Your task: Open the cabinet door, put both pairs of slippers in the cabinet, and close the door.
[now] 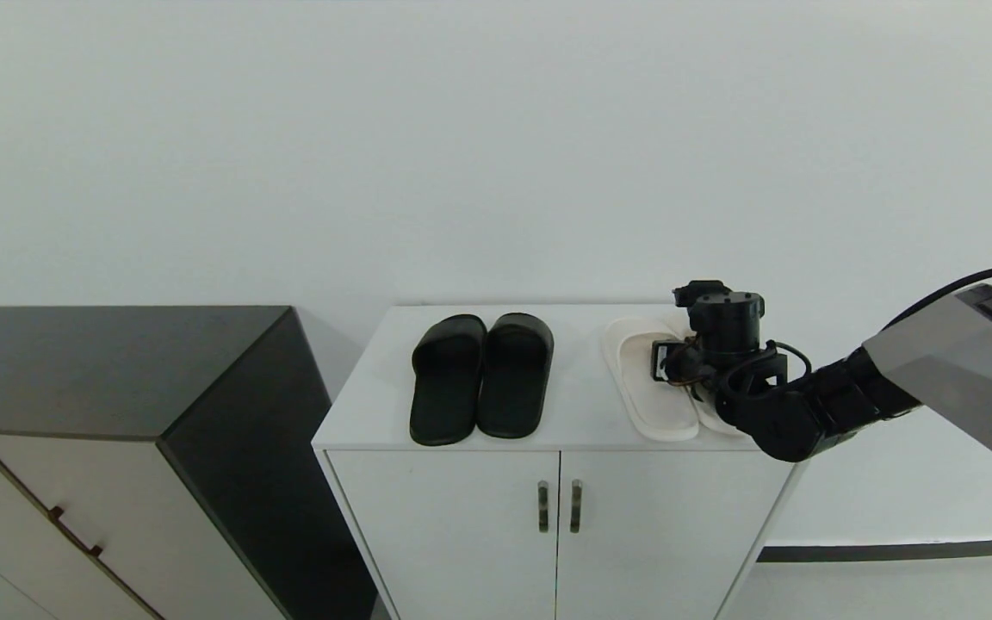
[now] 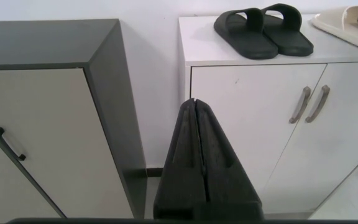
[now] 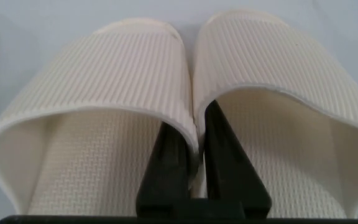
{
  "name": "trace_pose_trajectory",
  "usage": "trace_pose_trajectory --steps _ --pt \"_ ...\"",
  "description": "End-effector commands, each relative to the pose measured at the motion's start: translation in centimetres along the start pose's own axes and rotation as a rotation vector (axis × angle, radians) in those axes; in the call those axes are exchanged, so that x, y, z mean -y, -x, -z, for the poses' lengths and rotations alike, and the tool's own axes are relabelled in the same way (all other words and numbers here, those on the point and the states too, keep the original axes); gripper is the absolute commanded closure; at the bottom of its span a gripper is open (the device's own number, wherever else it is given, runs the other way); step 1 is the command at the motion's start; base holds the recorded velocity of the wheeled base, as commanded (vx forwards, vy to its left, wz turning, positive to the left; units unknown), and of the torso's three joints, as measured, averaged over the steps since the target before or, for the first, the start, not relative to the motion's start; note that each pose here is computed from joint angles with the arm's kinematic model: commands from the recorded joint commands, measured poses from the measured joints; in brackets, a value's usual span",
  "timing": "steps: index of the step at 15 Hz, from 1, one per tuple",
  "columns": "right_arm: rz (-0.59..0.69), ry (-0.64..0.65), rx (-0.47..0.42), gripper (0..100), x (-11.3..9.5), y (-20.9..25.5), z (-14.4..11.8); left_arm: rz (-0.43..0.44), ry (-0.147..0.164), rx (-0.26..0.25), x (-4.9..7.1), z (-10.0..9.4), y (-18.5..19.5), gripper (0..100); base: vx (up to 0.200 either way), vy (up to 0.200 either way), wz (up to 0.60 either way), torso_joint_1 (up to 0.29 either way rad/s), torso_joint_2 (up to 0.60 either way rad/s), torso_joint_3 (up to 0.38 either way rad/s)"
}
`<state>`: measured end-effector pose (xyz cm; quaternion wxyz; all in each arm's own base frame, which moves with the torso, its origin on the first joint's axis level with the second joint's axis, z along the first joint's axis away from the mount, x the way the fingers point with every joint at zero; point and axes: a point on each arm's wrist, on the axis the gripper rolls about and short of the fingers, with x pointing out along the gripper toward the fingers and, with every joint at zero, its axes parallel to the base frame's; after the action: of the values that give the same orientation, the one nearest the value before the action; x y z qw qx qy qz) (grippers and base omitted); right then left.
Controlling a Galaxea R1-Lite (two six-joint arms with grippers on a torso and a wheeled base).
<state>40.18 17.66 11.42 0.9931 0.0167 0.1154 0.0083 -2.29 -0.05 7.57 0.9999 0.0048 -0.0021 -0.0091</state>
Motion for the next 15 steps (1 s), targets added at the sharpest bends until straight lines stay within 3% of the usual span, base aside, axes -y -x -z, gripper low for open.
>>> trace_pose_trajectory --steps 1,5,10,13,15 --pt "-0.009 -0.003 0.023 100 -0.2 0.7 -1.0 0.000 0.000 -0.001 0.0 0.0 0.0 100 0.000 0.000 0.00 0.000 0.00 0.000" --pt "-0.072 -0.004 0.054 100 -0.7 5.8 -3.5 0.000 0.000 -0.001 0.0 0.0 0.0 100 0.000 0.000 0.00 0.000 0.00 0.000" --pt "-0.286 0.039 0.004 100 -1.3 14.1 -3.2 0.000 0.000 -0.001 0.0 0.0 0.0 100 0.000 0.000 0.00 0.000 0.00 0.000" --pt "-0.512 0.088 -0.110 100 -1.1 19.6 -2.6 0.000 0.000 -0.001 0.0 0.0 0.0 100 0.000 0.000 0.00 0.000 0.00 0.000" --pt "-0.542 0.105 -0.147 100 -0.8 20.7 -2.7 0.002 0.000 -0.001 0.0 0.0 0.0 100 0.000 0.000 0.00 0.000 0.00 0.000"
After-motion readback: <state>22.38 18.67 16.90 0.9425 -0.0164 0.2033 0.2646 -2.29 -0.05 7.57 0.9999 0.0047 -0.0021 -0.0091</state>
